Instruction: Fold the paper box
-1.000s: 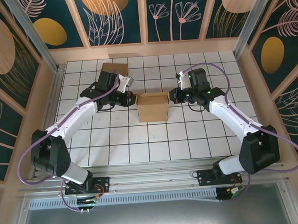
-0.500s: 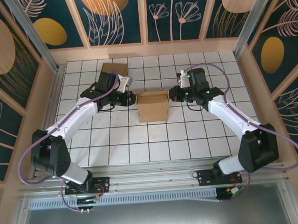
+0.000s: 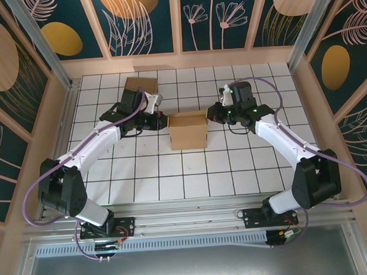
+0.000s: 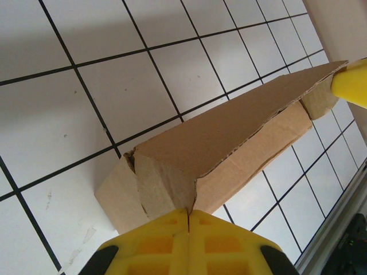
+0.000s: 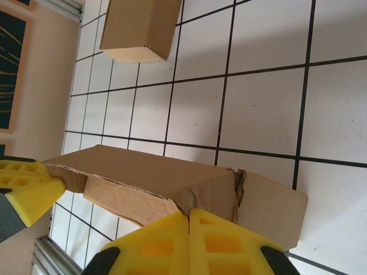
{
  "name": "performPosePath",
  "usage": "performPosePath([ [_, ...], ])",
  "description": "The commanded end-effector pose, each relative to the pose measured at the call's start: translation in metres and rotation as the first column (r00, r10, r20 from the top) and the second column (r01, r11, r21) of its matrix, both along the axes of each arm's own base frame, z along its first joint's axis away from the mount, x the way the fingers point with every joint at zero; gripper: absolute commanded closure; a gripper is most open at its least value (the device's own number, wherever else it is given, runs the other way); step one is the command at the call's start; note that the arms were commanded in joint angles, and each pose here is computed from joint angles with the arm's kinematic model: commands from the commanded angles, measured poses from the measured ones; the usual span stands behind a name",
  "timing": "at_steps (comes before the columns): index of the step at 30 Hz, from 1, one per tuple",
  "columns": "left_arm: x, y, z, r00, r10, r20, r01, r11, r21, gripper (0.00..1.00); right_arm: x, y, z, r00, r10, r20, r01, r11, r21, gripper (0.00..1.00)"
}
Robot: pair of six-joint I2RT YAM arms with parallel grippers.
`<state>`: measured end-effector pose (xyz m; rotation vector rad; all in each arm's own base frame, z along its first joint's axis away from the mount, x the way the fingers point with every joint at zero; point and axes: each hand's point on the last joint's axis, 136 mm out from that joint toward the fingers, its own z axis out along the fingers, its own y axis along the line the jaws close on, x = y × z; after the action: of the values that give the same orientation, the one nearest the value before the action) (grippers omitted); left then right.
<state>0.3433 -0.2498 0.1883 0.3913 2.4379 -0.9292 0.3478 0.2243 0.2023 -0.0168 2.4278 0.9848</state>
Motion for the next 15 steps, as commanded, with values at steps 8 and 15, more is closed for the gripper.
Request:
performPosePath([
  [8, -0.010, 0.001, 0.000, 1.000, -0.017, -0.017, 0.017, 1.000, -0.001, 1.00, -0.005, 0.020, 0.018, 0.993, 0.033, -0.110, -0.015, 0.988, 0.155, 1.00],
  [15, -0.010, 0.003, 0.005, 1.000, -0.013, -0.002, 0.013, 1.000, 0.005, 1.00, -0.005, 0.026, 0.024, 0.990, 0.042, -0.135, -0.012, 0.976, 0.215, 1.00],
])
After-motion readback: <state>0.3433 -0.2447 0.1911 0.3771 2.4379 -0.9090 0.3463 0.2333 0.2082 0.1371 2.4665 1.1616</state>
